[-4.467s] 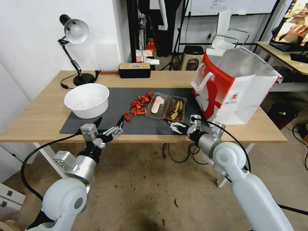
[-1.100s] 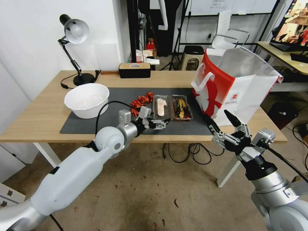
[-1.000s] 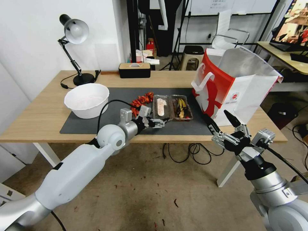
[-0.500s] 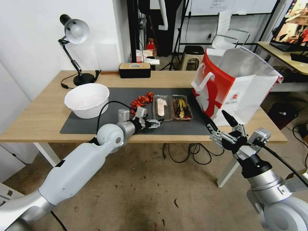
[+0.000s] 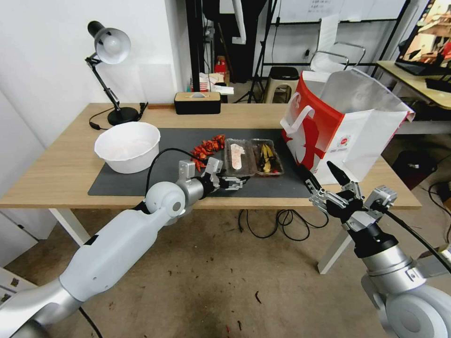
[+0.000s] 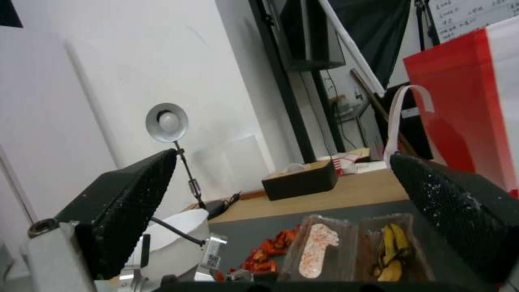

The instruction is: Close the disposable takeout box, then place it into the delivery bag.

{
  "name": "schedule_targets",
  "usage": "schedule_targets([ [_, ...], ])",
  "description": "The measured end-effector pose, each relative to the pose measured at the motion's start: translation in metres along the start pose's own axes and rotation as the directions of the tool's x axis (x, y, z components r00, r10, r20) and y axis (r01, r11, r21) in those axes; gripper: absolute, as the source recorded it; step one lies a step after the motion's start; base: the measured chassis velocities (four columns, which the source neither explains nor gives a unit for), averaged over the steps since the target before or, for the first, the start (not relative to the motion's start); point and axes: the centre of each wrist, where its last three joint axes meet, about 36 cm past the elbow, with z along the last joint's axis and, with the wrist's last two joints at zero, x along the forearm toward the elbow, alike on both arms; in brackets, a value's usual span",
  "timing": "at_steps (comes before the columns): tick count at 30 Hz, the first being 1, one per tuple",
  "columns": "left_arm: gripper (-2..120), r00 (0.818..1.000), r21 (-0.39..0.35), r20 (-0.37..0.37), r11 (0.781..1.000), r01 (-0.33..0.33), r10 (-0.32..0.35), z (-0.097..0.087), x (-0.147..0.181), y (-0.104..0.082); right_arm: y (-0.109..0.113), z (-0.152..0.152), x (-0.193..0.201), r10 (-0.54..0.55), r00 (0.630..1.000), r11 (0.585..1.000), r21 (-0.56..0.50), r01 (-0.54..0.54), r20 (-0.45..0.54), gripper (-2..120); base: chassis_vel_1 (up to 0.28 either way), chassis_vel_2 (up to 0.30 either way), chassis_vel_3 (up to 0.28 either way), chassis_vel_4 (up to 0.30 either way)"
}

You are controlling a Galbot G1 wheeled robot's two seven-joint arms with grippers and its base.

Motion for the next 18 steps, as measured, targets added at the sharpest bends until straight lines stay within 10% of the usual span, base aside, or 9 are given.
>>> schedule_targets([
  [18,100,0.999,-0.080,0.031,0.996,-0.029,0.031,-0.036,-0.013,-0.016,-0.005,-0.010,0.005,0.018,1.000,1.000,0.011,-0.018,0.019,100,0.000,0.000,0.000,0.000],
])
